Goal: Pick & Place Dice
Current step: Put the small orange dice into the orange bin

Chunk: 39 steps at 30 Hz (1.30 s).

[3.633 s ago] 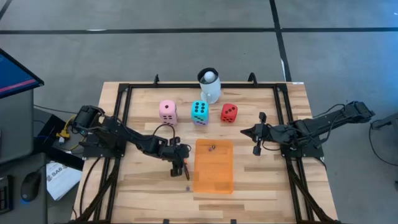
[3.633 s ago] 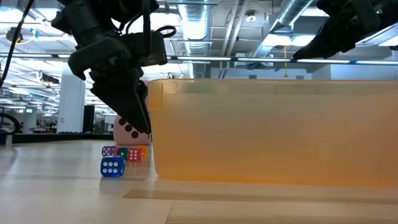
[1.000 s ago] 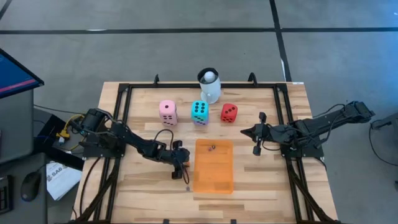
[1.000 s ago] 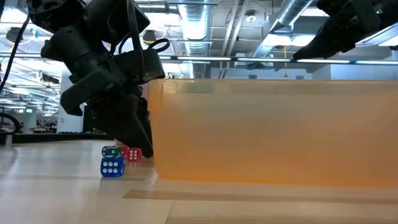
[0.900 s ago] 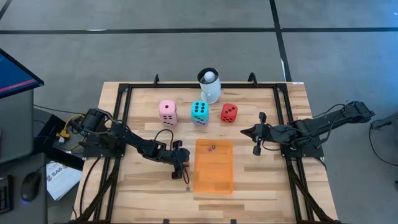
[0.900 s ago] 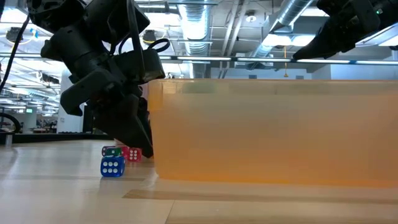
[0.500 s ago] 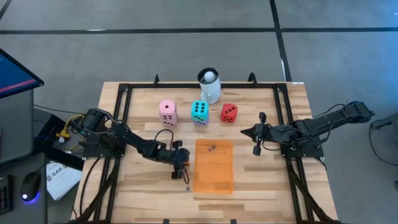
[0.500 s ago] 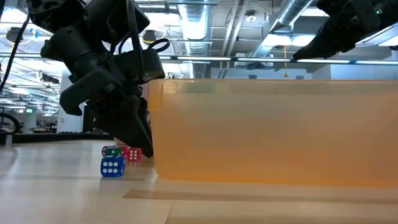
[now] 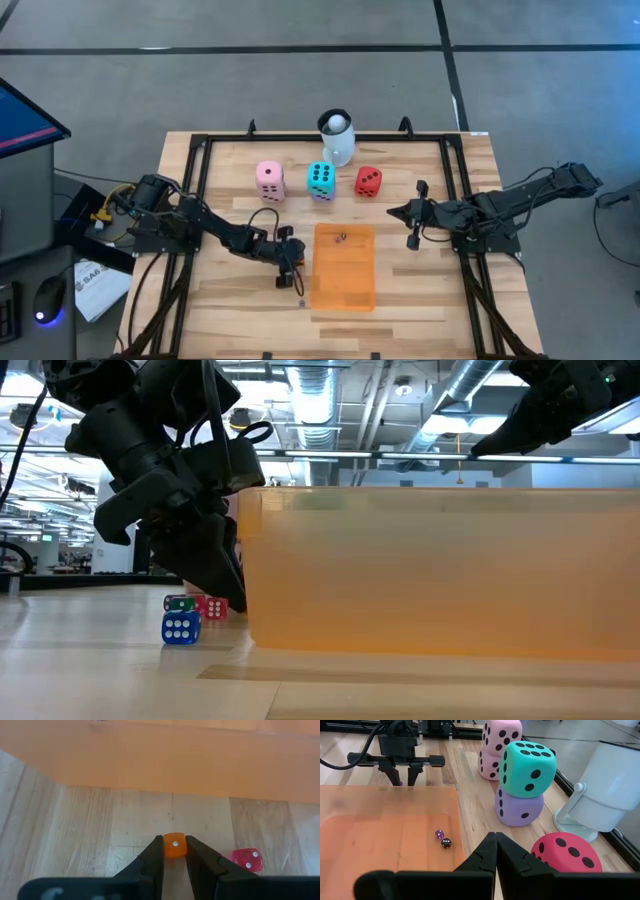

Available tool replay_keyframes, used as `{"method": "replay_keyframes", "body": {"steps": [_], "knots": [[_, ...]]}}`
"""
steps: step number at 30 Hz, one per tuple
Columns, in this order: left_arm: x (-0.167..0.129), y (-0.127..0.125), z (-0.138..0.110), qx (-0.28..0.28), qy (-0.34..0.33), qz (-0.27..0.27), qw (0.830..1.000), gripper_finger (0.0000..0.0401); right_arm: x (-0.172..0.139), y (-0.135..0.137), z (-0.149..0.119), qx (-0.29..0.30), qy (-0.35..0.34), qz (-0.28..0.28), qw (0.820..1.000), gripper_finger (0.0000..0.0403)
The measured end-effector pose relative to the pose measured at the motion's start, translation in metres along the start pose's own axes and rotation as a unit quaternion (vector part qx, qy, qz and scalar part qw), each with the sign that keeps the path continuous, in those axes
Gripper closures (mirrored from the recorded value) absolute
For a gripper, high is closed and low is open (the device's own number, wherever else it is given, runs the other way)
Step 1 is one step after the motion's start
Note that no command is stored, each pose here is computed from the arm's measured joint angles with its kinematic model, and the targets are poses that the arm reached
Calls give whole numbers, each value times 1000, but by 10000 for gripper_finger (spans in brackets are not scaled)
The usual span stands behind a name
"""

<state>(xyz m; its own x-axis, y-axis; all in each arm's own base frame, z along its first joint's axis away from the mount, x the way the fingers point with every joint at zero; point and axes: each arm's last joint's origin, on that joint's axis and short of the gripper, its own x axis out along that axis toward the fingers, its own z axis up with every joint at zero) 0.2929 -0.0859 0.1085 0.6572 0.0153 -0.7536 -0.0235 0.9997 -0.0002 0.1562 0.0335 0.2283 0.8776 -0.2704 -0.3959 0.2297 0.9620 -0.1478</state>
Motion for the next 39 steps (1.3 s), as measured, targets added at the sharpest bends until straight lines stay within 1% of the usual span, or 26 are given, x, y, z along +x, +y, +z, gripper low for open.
{"method": "replay_keyframes", "body": {"steps": [20, 23, 27, 31, 35, 39], "knots": [[0, 2, 0, 2, 0, 3, 1000, 345, 0, 0, 0, 0, 0, 0, 1000, 403], [-5, 4, 3, 12, -1, 5, 1000, 345, 0, 0, 0, 0, 0, 0, 1000, 403], [-24, 10, 17, 11, -33, 4, 999, 345, 0, 0, 0, 0, 1, 0, 1000, 403], [-45, 20, 27, 2, -49, 15, 999, 345, 0, 0, 0, -1, 1, 0, 1000, 403], [-66, 29, 41, 10, -105, 51, 993, 345, 0, 0, 0, 0, 0, 0, 1000, 403], [-77, 37, 57, 16, -177, 63, 982, 345, 0, 0, 0, 0, 0, 0, 1000, 403]]}}
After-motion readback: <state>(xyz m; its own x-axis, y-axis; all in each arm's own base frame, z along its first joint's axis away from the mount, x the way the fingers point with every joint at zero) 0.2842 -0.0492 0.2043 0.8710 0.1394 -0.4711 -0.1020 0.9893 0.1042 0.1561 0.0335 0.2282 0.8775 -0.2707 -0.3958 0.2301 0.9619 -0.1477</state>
